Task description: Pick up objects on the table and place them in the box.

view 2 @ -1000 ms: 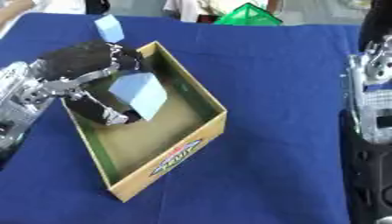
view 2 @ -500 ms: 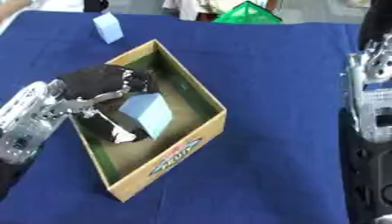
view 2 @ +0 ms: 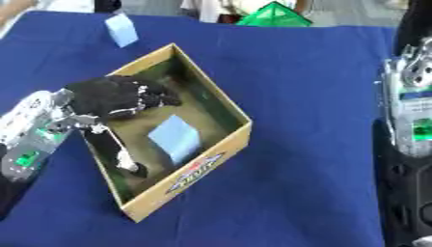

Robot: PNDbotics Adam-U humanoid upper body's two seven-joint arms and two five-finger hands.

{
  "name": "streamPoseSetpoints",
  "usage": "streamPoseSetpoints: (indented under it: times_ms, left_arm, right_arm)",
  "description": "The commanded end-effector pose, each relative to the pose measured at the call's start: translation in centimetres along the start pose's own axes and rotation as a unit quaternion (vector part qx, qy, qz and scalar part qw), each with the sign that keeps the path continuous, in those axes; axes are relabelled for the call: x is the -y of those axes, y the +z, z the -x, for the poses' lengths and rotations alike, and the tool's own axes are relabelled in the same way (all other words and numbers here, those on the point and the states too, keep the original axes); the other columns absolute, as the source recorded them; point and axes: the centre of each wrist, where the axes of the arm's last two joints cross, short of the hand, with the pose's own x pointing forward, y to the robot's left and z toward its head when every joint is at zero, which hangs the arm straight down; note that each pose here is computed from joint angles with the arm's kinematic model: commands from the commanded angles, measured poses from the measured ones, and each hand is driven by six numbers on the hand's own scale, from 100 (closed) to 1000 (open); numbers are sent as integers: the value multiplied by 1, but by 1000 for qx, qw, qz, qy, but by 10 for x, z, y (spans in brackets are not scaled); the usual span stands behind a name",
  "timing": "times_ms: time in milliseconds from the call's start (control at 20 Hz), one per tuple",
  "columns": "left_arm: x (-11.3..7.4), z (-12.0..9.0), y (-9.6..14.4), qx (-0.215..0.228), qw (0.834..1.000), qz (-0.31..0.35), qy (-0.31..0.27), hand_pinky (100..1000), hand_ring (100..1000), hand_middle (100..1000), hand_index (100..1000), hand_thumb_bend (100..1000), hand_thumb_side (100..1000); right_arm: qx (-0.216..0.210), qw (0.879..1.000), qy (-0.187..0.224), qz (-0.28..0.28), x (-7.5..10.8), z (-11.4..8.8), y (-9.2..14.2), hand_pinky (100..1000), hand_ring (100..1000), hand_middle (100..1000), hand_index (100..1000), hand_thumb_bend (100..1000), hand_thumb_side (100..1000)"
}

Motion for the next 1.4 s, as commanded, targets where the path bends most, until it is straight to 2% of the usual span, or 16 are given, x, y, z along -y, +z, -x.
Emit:
streamPoseSetpoints:
  times_ms: [50, 250, 450, 650, 1000, 1400]
  left_arm:
    - [-11, 5, 7, -3, 1000, -14, -14, 837, 921, 881, 974, 787, 492]
    - [-18, 4, 12, -7, 999, -42, -7, 818, 903, 863, 964, 666, 503]
    - [-42, 4, 27, -19, 994, -106, -10, 799, 886, 835, 942, 563, 484]
    - [-71, 11, 51, -53, 985, -163, -17, 781, 871, 816, 920, 544, 490]
    - [-100, 54, 72, -129, 975, -179, -6, 776, 868, 811, 909, 563, 509]
    - [-107, 100, 65, -202, 963, -178, 8, 773, 865, 804, 912, 532, 493]
  right_arm:
    - [15, 1000, 5, 5, 5, -6, -7, 795, 836, 581, 827, 385, 1000]
    - [14, 1000, 7, 7, 6, -5, -6, 795, 836, 581, 827, 385, 1000]
    - [13, 1000, 10, 8, 7, -5, -5, 794, 836, 583, 827, 386, 1000]
    - [14, 1000, 14, 9, 7, -5, -5, 794, 836, 582, 827, 388, 1000]
    - [16, 1000, 17, 7, 7, -5, -7, 794, 837, 582, 826, 389, 1000]
    - [21, 1000, 18, 3, 5, -4, -11, 794, 837, 581, 826, 390, 1000]
